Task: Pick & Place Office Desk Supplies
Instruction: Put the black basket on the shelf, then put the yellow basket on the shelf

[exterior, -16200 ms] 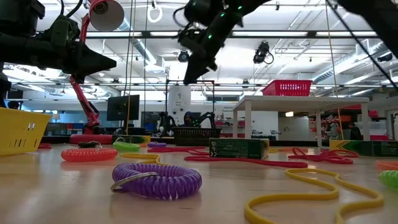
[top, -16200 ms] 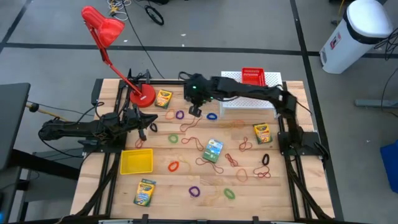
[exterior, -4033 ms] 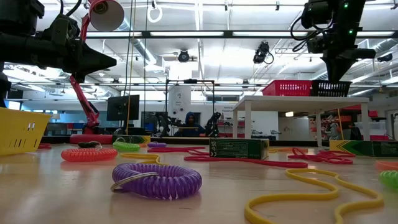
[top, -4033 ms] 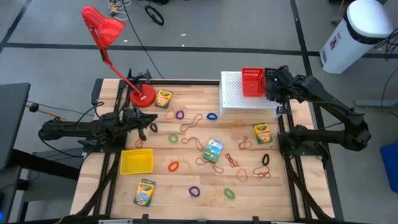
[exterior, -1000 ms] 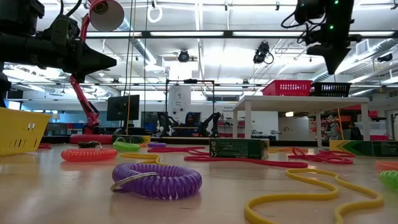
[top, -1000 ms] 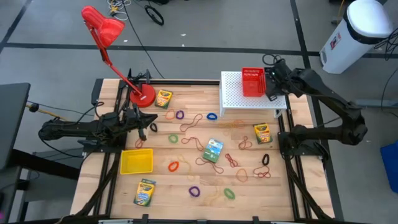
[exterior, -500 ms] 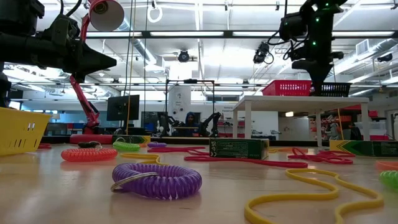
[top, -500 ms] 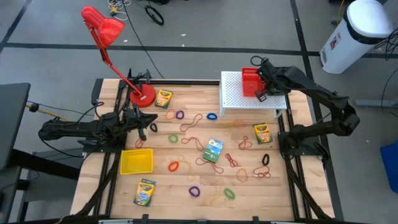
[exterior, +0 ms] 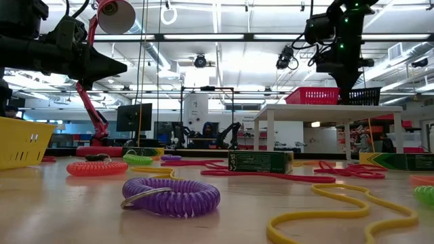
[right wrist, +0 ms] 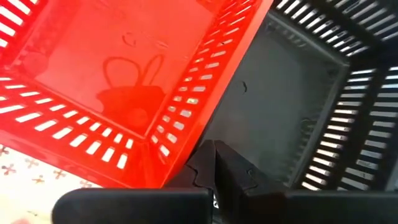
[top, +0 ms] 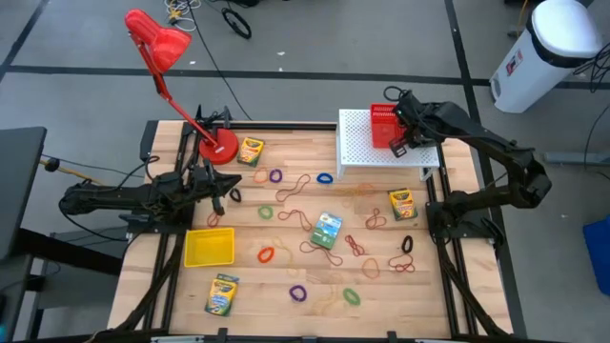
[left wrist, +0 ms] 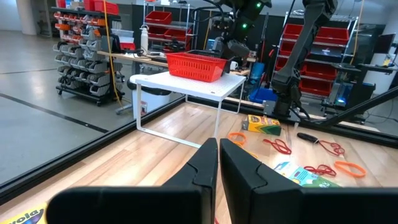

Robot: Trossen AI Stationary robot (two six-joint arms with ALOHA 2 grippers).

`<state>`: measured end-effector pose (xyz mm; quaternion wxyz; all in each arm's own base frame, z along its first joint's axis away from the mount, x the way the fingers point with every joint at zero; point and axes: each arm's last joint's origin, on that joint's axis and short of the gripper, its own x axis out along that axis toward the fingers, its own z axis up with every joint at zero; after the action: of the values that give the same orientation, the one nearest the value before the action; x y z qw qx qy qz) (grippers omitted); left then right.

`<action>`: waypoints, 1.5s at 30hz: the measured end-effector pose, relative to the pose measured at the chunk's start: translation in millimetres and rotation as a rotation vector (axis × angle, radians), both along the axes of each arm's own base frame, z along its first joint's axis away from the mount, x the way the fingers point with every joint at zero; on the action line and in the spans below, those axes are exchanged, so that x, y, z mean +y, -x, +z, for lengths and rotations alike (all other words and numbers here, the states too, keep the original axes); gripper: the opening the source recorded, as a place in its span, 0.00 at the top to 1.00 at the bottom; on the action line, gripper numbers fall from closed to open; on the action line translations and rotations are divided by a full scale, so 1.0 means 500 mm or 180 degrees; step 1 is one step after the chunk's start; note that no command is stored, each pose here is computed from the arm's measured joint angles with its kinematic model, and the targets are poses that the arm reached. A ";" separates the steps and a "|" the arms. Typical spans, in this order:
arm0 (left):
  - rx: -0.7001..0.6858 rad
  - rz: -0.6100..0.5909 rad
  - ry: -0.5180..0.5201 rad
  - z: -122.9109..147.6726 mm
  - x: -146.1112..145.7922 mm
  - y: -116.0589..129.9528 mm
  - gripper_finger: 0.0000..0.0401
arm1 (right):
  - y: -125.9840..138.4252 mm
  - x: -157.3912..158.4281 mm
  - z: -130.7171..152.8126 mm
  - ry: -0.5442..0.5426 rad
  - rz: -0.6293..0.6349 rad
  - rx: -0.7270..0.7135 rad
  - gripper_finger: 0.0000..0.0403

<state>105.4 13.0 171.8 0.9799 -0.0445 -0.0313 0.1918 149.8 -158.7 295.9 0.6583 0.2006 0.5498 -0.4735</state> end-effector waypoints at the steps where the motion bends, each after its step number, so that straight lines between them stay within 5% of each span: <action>1: -0.0001 0.0001 0.0001 0.000 0.000 0.000 0.94 | 0.000 0.000 0.001 0.0000 -0.0003 -0.0002 0.98; 20: 0.0000 0.0001 0.0001 0.000 0.000 0.000 0.94 | 0.029 0.042 0.051 0.0358 0.0113 0.0417 0.99; 29: 0.0002 0.0000 0.0000 0.000 0.000 0.000 0.94 | 0.046 0.176 0.102 0.1017 0.1142 -0.1483 1.00; 39: 0.0001 0.0000 0.0000 0.000 0.000 0.000 0.94 | -0.048 0.254 -0.062 0.1285 0.2546 -0.3213 1.00; 45: -0.0042 -0.0019 0.0021 0.002 0.000 0.000 0.94 | -0.056 0.299 -0.130 0.1299 0.2917 -0.3620 1.00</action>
<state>105.4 12.9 172.8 0.9801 -0.0492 -0.0370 0.1887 178.0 -9.4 231.1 0.9953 0.0395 0.0554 -0.0685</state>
